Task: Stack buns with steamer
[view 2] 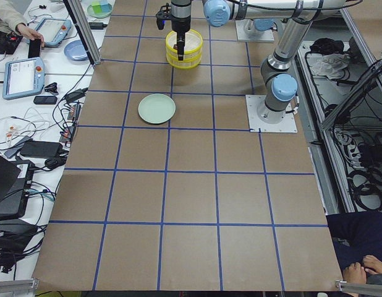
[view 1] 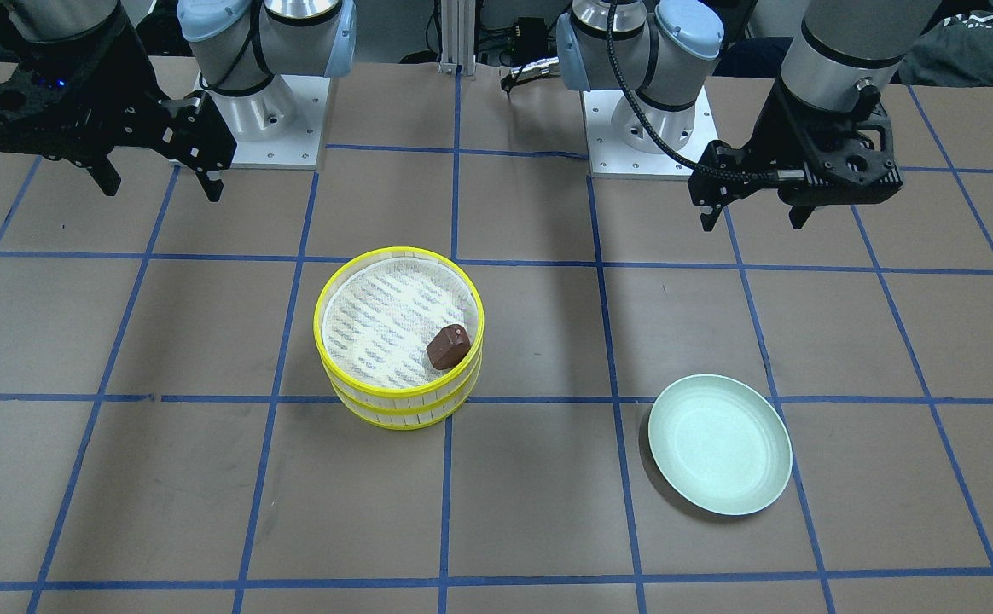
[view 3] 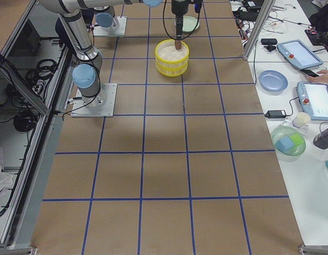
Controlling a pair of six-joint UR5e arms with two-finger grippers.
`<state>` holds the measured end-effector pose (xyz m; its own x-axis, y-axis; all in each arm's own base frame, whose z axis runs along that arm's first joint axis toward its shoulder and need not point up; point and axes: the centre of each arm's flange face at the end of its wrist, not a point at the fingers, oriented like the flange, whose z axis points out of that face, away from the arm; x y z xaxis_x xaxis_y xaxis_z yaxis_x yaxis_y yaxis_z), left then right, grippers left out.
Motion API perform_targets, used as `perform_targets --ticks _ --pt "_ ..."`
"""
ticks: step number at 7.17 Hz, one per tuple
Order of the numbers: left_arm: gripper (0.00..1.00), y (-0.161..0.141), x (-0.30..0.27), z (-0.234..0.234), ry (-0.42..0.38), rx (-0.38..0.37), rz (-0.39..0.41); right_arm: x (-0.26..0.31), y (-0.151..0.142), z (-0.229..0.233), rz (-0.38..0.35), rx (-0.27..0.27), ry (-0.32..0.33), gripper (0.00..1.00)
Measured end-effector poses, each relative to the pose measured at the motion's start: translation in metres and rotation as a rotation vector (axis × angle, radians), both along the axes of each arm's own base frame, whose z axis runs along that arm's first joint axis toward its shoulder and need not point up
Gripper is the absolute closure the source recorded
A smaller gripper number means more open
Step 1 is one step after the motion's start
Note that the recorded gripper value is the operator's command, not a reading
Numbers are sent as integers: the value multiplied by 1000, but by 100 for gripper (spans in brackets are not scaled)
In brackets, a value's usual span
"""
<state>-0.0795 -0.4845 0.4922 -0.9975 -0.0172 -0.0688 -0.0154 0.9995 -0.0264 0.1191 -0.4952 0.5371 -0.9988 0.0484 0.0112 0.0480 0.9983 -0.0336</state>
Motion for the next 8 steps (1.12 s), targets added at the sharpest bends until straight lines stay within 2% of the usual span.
perform_targets --ticks 8 --pt "0 1 0 -6 1 14 -1 1 0 -1 1 4 2 0"
